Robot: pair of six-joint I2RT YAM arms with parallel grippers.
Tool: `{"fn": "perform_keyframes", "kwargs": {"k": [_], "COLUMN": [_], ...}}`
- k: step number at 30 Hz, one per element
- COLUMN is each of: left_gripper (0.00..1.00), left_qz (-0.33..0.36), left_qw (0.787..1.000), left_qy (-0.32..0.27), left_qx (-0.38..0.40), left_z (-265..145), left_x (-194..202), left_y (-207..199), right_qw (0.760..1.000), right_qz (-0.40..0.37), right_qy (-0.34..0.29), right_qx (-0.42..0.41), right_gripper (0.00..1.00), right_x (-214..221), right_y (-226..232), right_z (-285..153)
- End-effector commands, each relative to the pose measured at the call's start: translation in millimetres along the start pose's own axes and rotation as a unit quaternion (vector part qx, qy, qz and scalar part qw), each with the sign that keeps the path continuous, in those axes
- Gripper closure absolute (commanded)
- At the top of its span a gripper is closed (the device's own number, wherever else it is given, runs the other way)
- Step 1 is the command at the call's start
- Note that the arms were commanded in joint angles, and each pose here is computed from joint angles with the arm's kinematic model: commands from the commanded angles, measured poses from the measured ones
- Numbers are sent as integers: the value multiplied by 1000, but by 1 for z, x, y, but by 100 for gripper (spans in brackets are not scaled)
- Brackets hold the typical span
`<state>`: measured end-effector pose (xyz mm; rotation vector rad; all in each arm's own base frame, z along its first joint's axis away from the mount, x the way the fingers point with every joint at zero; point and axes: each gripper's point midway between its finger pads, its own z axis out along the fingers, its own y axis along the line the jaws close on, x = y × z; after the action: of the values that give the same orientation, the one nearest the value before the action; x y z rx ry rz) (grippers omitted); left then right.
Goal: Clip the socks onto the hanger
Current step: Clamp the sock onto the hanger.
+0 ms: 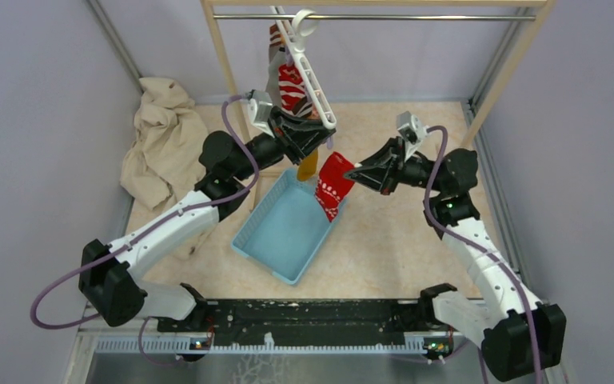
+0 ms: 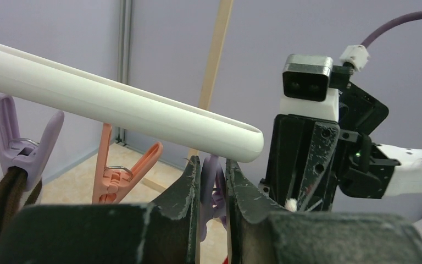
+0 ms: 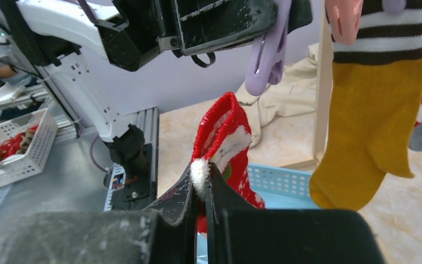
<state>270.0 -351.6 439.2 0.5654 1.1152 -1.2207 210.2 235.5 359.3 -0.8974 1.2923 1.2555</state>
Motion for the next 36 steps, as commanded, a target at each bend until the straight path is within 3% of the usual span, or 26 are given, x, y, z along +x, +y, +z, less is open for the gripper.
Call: {"fn": "perform_keyframes", "kwargs": {"k": [1, 9, 16, 36], "left_gripper": [100, 100, 100, 100], "left_qz": [0, -3, -10, -6], "left_qw": [999, 999, 999, 998], "left_qy": [-6, -3, 0, 0], "left_qx": [33, 39, 51, 67], "left_z": [0, 3, 5, -1], "left_x": [-19, -19, -19, -24], "left_y": [-18, -19, -23, -33], "right_qw": [993, 983, 982, 975], "right_qz": [-36, -7, 18, -5], "right_qy": [-29, -32, -23, -4], "right_qx": [-105, -179, -186, -223], "right_gripper": [100, 100, 100, 100], "right_x": [-31, -28, -20, -35], "right_y": [36, 48, 37, 16], "right_z": [-12, -14, -6, 25]}}
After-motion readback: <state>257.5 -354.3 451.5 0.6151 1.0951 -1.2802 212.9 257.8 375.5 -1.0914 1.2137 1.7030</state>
